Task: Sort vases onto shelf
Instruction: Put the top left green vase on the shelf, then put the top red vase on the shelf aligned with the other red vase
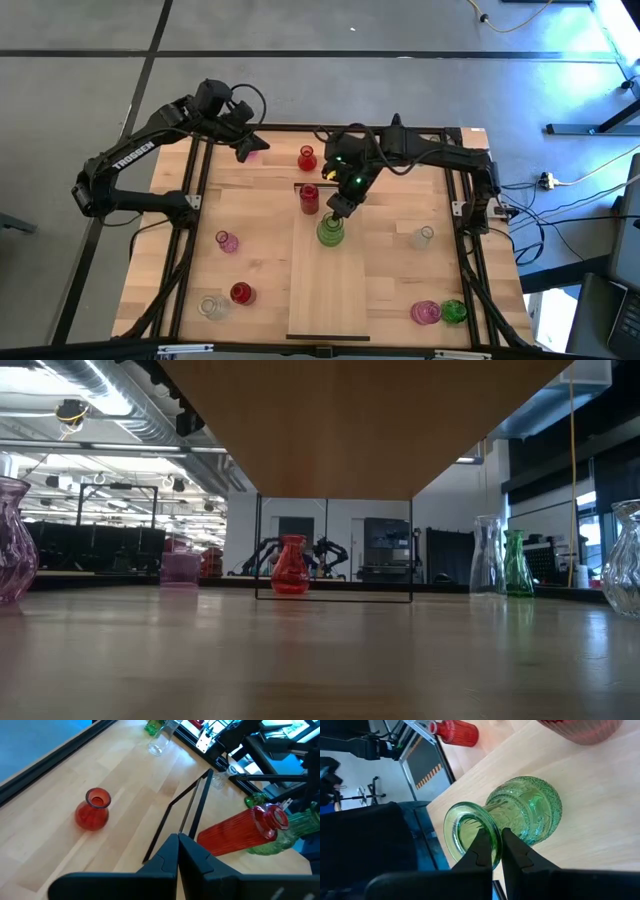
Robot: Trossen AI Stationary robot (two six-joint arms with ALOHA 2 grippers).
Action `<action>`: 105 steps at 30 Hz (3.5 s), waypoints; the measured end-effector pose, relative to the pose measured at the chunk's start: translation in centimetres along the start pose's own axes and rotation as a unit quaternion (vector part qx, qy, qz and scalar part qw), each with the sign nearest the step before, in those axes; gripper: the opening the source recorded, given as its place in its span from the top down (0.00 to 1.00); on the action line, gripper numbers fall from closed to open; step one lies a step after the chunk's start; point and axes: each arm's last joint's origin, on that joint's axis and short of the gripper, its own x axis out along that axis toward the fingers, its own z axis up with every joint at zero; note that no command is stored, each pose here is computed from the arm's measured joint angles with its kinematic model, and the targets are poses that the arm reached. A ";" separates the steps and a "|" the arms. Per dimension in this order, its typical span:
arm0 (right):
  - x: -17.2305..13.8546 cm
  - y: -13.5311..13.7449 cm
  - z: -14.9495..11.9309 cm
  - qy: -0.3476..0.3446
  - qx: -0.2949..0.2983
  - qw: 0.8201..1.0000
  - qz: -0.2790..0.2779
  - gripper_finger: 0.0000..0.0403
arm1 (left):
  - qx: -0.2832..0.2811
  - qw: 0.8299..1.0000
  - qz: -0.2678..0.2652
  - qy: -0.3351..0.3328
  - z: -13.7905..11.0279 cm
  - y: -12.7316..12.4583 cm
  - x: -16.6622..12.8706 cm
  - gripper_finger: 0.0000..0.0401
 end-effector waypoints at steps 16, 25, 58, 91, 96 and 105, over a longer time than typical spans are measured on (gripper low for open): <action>0.4 -0.1 0.2 0.010 -0.010 1.000 0.009 0.85 | -0.001 1.000 0.000 0.000 0.0 0.0 0.0 1.00; 0.4 0.0 0.2 0.018 -0.008 1.000 0.022 0.75 | -0.001 1.000 0.000 0.000 0.0 0.0 0.0 1.00; -10.3 -0.2 -2.4 -0.156 -0.015 0.987 -0.024 0.75 | -0.040 0.996 0.066 0.055 1.6 5.8 8.8 0.95; -13.7 -0.2 -6.7 -0.208 -0.021 0.970 -0.128 0.75 | -0.209 0.956 0.055 0.198 3.2 14.5 14.4 0.57; -13.8 -0.2 -6.7 -0.214 -0.020 0.967 -0.138 0.75 | -0.230 0.949 -0.010 0.213 2.7 14.5 16.1 0.57; -13.8 -0.2 -6.7 -0.216 -0.004 0.967 -0.134 0.75 | -0.234 0.950 -0.005 0.208 2.6 14.2 18.0 0.57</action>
